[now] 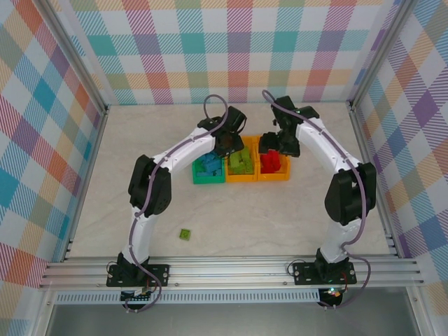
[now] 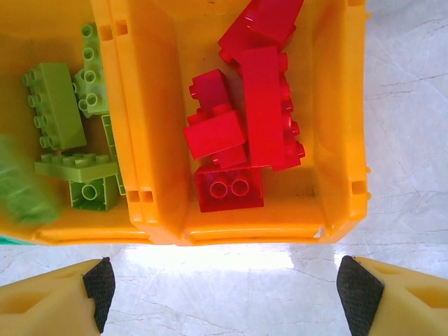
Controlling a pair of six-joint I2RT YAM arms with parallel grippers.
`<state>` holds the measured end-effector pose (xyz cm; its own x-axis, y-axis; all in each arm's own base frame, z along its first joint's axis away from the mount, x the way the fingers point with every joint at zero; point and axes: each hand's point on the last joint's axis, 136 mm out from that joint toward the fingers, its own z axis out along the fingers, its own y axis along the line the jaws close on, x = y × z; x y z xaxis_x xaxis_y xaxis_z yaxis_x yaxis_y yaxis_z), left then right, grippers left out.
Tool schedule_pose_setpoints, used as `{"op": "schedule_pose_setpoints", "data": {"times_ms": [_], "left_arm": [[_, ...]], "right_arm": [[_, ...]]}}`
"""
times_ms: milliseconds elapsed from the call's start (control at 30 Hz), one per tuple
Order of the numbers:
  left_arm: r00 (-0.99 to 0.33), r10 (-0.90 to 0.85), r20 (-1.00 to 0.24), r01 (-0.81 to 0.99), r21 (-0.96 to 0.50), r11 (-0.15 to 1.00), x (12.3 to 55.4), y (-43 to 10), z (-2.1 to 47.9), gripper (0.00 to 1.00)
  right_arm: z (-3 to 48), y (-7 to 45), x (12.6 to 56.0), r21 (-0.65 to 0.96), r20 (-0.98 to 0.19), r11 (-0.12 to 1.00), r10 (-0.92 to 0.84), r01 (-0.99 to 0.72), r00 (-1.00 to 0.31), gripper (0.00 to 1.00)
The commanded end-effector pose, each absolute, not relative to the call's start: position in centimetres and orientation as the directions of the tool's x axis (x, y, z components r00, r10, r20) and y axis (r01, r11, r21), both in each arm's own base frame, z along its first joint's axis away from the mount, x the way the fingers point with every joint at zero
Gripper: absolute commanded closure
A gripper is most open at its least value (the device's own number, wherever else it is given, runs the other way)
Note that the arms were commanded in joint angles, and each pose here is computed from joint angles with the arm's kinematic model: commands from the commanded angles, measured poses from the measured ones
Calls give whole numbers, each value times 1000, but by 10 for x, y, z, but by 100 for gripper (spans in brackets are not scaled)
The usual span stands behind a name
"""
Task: Sort the legos into containers by color
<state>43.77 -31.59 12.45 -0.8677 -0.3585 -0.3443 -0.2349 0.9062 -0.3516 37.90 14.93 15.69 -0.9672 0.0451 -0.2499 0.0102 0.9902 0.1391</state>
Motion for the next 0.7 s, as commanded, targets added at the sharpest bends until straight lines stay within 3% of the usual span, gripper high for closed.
{"op": "schedule_pose_setpoints", "data": {"times_ms": [0, 67, 267, 367, 500, 667], "left_arm": [[-892, -315, -325, -202, -336, 920, 431, -323, 123, 44], [-891, -311, -331, -193, -344, 919, 430, -326, 127, 30], [-854, -340, -394, -183, -383, 905, 429, -317, 164, 2], [-823, -338, -457, -162, -381, 910, 427, -303, 195, 0], [-810, -363, -461, -204, -359, 911, 421, -261, 209, 0], [-747, -526, -406, -395, -365, 843, 402, -157, 189, 0]], "right_arm": [[171, 153, 376, 189, -285, 982, 59, 4, -957, 16], [174, 156, 373, 213, -305, 977, 46, -21, -951, 16], [183, 186, 349, 251, -392, 951, -69, -179, -917, 16], [187, 233, 317, 236, -488, 874, -271, -425, -830, 11], [183, 292, 272, 243, -537, 740, -436, -627, -722, 9], [166, 356, 217, 217, -569, 563, -591, -797, -572, 8]]}}
